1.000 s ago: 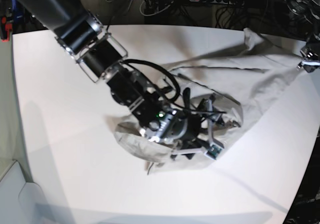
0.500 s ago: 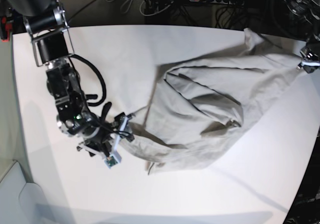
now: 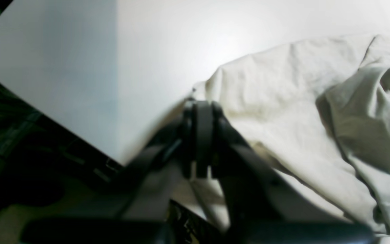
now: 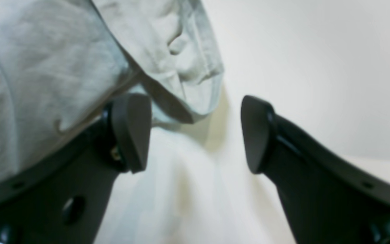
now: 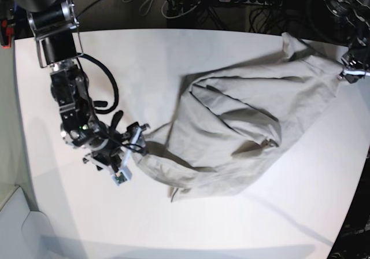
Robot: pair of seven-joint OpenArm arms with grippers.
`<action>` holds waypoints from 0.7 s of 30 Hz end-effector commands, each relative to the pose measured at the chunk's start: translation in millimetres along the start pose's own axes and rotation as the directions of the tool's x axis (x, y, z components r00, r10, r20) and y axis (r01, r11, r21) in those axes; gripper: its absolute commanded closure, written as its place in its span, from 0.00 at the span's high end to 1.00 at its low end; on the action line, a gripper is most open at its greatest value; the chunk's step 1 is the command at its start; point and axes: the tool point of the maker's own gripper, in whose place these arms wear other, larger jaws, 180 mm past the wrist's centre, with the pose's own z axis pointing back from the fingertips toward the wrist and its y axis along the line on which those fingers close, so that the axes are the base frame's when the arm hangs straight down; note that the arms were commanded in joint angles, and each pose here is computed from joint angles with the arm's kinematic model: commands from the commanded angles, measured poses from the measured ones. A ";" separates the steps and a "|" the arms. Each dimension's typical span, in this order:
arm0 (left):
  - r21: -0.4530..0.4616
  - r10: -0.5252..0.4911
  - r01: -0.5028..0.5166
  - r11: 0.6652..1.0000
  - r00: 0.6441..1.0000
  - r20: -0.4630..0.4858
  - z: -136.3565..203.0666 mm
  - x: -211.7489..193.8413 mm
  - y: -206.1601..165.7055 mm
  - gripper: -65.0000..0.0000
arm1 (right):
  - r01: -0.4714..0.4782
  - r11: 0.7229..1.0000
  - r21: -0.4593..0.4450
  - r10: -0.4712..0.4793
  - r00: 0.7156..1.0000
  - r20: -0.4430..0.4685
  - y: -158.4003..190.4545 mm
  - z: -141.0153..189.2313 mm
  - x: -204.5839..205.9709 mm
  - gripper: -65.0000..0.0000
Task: Layout the t-shirt on the table in an organized manner, then fold the t-shirt properly
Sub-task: 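Release the fabric and grasp the t-shirt edge with the right gripper, then pull the held edge with the right gripper away from the left gripper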
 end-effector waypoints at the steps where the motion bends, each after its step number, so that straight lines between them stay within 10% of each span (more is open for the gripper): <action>1: -0.004 -0.017 0.017 1.000 0.999 0.048 4.3 15.0 -1.4 0.00 | -0.006 1.000 -0.012 0.006 0.999 0.045 -7.6 2.2 16.7 0.65; 21: -0.001 -0.017 0.017 1.000 0.999 0.045 5.0 13.5 -0.2 0.00 | 0.028 1.000 0.007 -0.028 0.997 0.071 -1.5 -8.7 16.1 0.64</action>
